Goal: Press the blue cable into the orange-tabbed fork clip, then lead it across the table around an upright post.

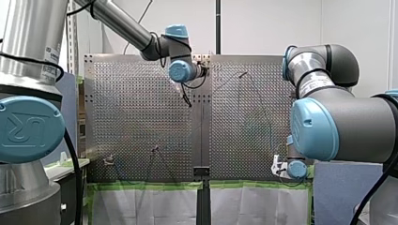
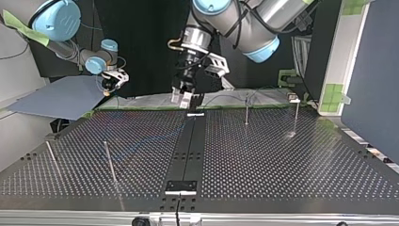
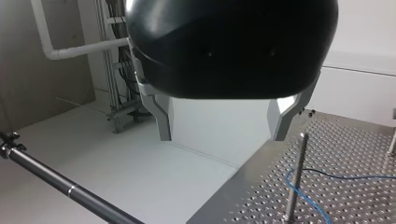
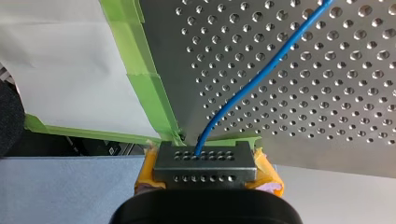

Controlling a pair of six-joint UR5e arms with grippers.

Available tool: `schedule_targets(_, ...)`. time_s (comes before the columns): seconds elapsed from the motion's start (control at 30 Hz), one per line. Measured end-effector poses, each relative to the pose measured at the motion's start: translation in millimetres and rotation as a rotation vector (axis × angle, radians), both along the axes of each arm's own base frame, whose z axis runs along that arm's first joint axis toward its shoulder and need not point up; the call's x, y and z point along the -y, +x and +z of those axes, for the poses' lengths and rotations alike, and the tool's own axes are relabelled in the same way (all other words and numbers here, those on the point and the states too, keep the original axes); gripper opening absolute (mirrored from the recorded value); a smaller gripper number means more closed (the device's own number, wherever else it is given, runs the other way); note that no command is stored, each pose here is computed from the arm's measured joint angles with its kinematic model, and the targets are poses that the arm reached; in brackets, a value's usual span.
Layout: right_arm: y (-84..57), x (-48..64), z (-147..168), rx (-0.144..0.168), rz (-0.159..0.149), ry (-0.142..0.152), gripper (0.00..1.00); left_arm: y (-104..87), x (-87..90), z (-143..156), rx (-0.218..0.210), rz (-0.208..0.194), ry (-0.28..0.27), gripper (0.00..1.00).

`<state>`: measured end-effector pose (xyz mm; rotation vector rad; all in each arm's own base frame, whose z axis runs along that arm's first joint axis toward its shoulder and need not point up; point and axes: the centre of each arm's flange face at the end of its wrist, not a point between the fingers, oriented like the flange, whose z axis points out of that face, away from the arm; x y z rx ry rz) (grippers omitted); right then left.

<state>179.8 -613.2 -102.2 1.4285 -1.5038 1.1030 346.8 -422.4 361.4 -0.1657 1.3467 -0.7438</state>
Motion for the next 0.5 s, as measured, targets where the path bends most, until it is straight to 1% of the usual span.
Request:
schedule_targets(0.4,0.6,-0.3,0,-0.001,0.001,0.001,0.0,-14.8,-12.5,-39,-0.002,0.006,-0.002,1.0)
schedule_targets(0.5,1.2,-0.5,0,0.0,0.002,0.001,0.0,-20.2,-17.0,-51,-0.012,0.011,0.005,1.0)
